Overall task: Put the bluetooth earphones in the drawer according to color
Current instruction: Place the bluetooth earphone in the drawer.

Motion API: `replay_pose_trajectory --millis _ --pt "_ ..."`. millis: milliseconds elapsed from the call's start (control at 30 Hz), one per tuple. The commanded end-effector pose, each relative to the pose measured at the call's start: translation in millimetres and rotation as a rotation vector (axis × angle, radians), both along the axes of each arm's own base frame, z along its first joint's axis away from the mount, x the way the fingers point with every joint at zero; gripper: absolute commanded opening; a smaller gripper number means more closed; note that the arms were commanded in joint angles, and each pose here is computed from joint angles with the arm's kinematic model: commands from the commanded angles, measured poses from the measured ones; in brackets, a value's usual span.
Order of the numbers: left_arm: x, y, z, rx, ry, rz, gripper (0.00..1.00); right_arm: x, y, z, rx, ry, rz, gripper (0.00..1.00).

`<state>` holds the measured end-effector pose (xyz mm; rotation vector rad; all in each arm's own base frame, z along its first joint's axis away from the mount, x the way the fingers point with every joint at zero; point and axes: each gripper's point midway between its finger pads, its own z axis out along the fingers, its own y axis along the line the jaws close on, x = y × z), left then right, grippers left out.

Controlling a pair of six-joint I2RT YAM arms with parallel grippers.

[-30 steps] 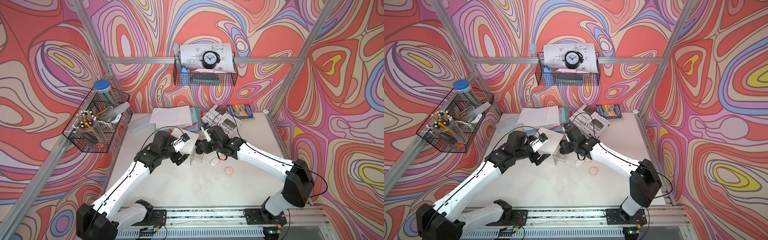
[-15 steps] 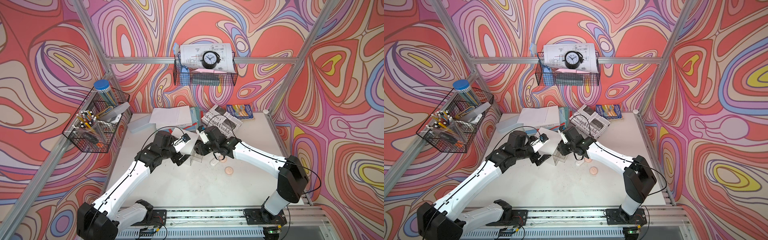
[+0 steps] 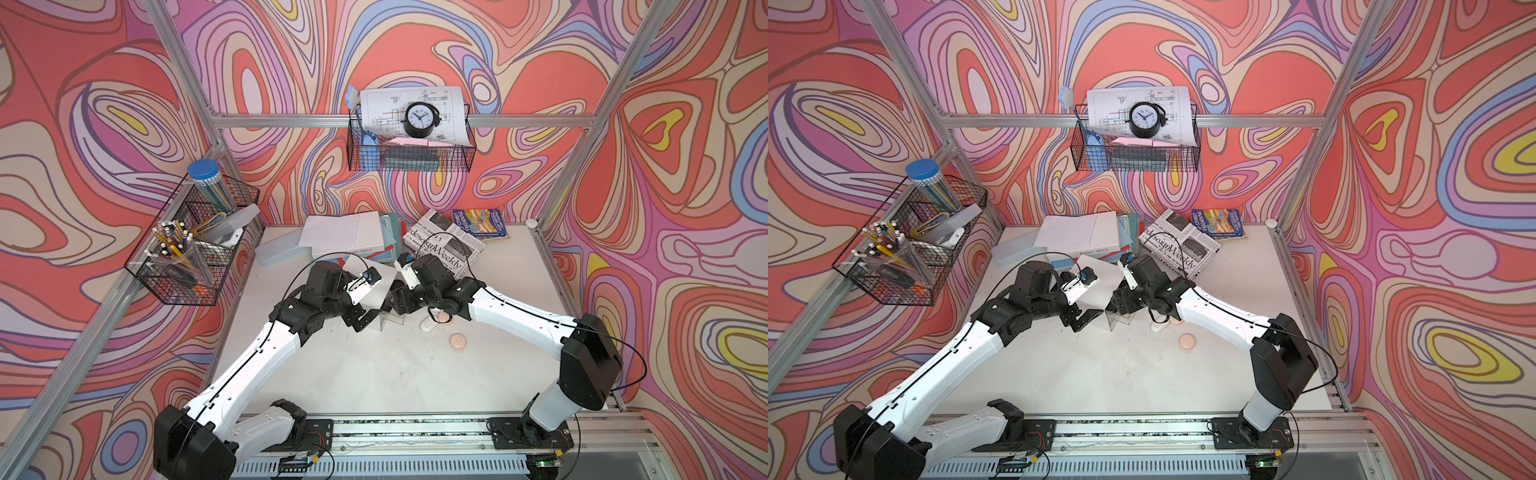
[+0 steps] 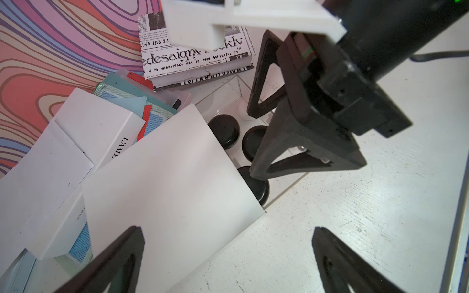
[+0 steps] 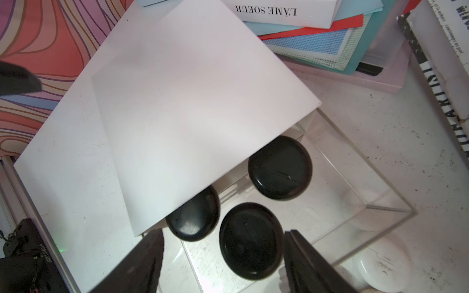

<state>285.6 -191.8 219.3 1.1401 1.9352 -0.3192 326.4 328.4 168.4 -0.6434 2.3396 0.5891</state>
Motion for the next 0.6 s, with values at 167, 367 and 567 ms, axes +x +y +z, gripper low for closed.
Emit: replay_pose_trajectory --millis 167,367,567 --pt "0.3 -0.1 7.6 -0.013 0.000 0.000 0.98 5.8 -7.9 19.3 0.036 -0.072 -0.062 0.80" --pt "1.0 -0.3 5.3 -0.013 0.008 0.002 0.98 8.7 -19.3 32.7 0.041 -0.129 -0.109 0.82" --pt "3.2 -1.4 2.4 -0.014 0.016 0.005 0.98 11.0 -35.0 37.9 0.051 -0.149 -0.147 0.84"
